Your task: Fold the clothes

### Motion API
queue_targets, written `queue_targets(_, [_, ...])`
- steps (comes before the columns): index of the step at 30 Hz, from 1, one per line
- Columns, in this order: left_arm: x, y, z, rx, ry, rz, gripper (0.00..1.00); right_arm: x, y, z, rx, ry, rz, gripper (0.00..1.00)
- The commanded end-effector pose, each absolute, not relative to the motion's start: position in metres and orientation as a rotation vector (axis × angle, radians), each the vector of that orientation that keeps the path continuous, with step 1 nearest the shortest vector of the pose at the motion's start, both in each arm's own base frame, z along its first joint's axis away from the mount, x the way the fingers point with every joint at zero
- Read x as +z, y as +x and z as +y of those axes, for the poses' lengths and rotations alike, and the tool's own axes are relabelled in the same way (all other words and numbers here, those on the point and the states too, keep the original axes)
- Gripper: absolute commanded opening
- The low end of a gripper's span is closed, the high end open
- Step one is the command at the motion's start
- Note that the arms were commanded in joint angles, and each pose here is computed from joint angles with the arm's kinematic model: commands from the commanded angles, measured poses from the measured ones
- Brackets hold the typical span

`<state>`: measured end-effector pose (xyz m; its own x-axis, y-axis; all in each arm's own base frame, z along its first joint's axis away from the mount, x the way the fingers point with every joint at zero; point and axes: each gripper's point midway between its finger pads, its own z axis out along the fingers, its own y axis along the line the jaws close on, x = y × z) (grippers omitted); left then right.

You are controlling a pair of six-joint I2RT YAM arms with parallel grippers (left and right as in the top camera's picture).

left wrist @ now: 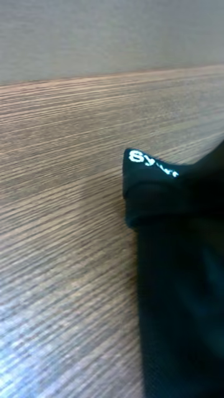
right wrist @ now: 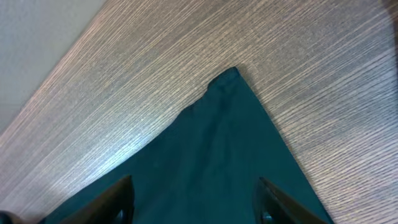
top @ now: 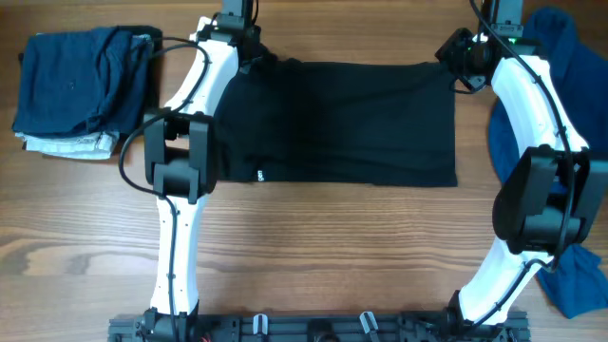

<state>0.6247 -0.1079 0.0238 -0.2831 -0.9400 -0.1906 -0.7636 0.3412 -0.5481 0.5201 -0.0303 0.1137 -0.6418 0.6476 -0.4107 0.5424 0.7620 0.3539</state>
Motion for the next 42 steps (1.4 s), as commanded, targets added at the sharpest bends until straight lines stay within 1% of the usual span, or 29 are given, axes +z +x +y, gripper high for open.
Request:
queue_targets(1, [0.015,0.632,-0.104,-0.482,-1.438,2.14,0.04,0.114,0.524,-0.037,0.239,0.911,2.419,0.6])
queue_targets(3, [0.023,0.634,-0.104,-0.482,-1.395,2.149,0.04,0.114,0.525,-0.037,0.241,0.91,2.416,0.6])
queue_targets(7, [0.067,0.635,-0.107,-0.513,-1.302,2.144,0.04,0.114,0.525,-0.037,0.241,0.91,2.416,0.61])
queue_targets(10, [0.111,0.632,-0.109,-0.544,-1.219,2.142,0.04,0.114,0.525,-0.037,0.242,0.912,2.415,0.6])
queue_targets(11, [0.12,0.629,-0.11,-0.547,-1.216,2.141,0.04,0.114,0.526,-0.037,0.244,0.918,2.409,0.58])
queue_targets(13, [0.133,0.62,-0.108,-0.526,-1.19,2.166,0.04,0.111,0.527,-0.037,0.25,0.938,2.404,0.59])
queue_targets(15, [0.135,0.61,-0.106,-0.49,-1.176,2.208,0.04,0.102,0.526,-0.036,0.259,0.985,2.414,0.63])
queue_targets(19, [0.131,0.603,-0.106,-0.472,-1.187,2.236,0.04,0.081,0.522,-0.038,0.273,1.114,2.417,0.63])
queue_targets(27, [0.129,0.597,-0.125,-0.474,-1.156,2.271,0.04,0.052,0.561,-0.045,0.3,1.087,2.318,0.61])
queue_targets(30, [0.128,0.595,-0.129,-0.473,-1.151,2.278,0.04,0.041,0.568,-0.046,0.311,1.098,2.296,0.61])
queue_targets(32, [0.126,0.592,-0.128,-0.452,-1.155,2.286,0.04,0.026,0.57,-0.046,0.312,1.114,2.301,0.61])
queue_targets(34, [0.124,0.591,-0.125,-0.423,-1.16,2.285,0.04,0.014,0.57,-0.046,0.306,1.12,2.311,0.58])
queue_targets(37, [0.124,0.59,-0.125,-0.421,-1.162,2.287,0.04,0.011,0.574,-0.047,0.307,1.113,2.297,0.57])
queue_targets(38, [0.124,0.59,-0.125,-0.42,-1.161,2.288,0.04,0.01,0.577,-0.048,0.304,1.109,2.287,0.56])
queue_targets(39, [0.124,0.59,-0.125,-0.419,-1.162,2.289,0.04,0.009,0.577,-0.048,0.303,1.109,2.288,0.5])
queue_targets(41, [0.123,0.589,-0.124,-0.416,-1.163,2.291,0.04,0.007,0.576,-0.05,0.279,1.099,2.294,0.31])
queue_targets(42, [0.123,0.589,-0.124,-0.414,-1.164,2.289,0.04,0.007,0.576,-0.05,0.274,1.078,2.301,0.23])
